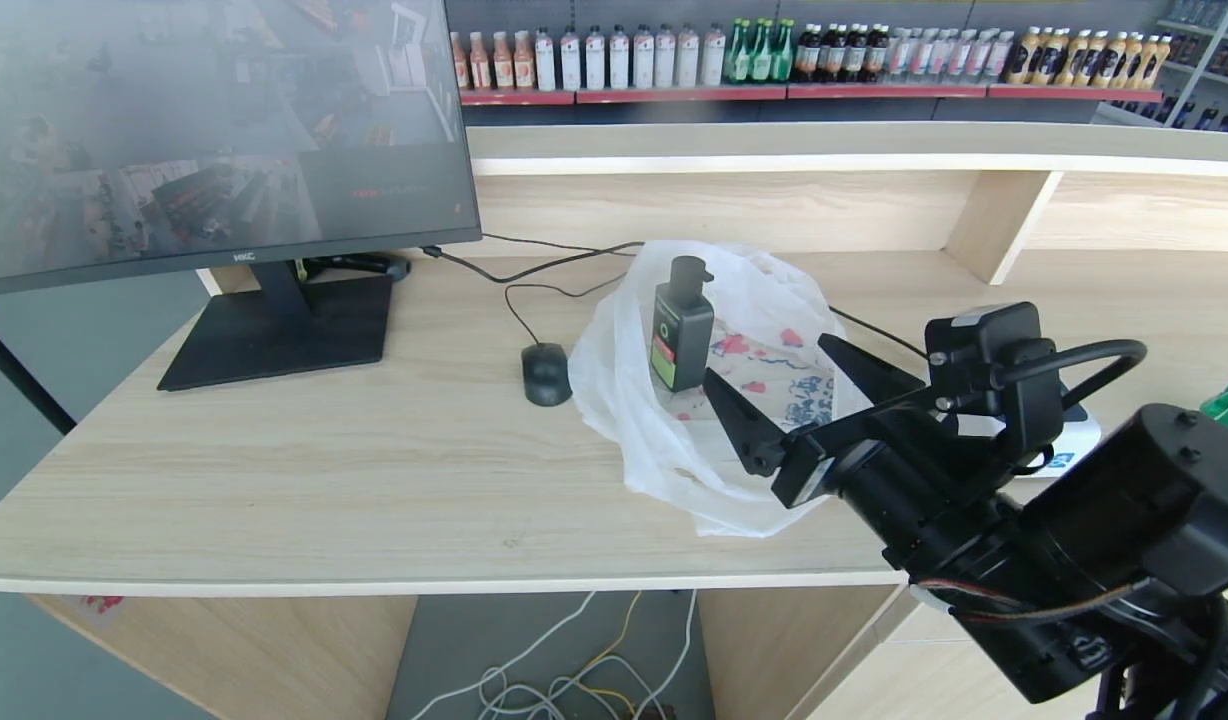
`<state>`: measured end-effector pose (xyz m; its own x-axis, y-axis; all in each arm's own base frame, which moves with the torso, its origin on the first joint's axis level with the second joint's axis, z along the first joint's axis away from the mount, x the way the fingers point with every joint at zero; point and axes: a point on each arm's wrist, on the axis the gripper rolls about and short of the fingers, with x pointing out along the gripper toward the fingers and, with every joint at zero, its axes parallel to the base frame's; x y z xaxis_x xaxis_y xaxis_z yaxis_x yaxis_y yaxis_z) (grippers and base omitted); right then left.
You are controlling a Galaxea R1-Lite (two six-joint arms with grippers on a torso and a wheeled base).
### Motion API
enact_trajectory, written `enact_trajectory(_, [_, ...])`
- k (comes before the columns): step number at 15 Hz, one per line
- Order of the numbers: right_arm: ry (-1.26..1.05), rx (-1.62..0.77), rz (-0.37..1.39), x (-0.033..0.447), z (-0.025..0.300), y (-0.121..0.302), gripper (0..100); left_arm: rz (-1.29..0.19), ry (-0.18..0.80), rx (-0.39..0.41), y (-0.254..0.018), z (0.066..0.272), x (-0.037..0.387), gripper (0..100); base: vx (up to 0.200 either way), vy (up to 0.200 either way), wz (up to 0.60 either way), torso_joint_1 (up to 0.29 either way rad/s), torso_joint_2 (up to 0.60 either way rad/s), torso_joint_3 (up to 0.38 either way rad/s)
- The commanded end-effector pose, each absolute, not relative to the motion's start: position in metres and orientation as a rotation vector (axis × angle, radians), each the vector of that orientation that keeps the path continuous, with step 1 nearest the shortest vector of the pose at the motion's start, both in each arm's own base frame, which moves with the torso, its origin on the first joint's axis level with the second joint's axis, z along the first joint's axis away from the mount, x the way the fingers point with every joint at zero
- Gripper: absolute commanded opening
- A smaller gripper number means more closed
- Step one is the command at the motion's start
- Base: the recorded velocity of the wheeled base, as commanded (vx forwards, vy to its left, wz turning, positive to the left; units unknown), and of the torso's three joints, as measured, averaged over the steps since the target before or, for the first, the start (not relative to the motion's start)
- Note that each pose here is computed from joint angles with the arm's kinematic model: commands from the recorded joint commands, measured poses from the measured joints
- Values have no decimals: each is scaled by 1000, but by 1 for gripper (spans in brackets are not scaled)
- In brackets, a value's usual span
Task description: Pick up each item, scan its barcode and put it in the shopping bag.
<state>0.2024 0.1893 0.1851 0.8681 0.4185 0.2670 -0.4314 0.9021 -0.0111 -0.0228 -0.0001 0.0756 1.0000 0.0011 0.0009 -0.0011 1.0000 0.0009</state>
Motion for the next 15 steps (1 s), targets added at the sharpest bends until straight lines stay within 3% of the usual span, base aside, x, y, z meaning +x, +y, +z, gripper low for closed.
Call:
enact_trajectory(1, [-273, 49, 420, 209, 186, 187, 100, 2, -2, 0, 0, 76, -23, 100, -200, 0, 0, -2, 2, 2])
enact_trajectory(4, [-273, 48, 413, 209, 186, 184, 100, 2, -2, 2, 0, 76, -23, 100, -200, 0, 0, 4, -2, 1])
enact_trajectory(8, [-281, 52, 409, 210, 188, 184, 100, 2, 0, -2, 0, 75, -23, 100, 0, 0, 0, 0, 0, 0])
enact_trajectory(15, [-279, 53, 409, 209, 187, 183, 100, 2, -2, -3, 0, 76, -23, 100, 0, -200, 0, 1, 2, 2])
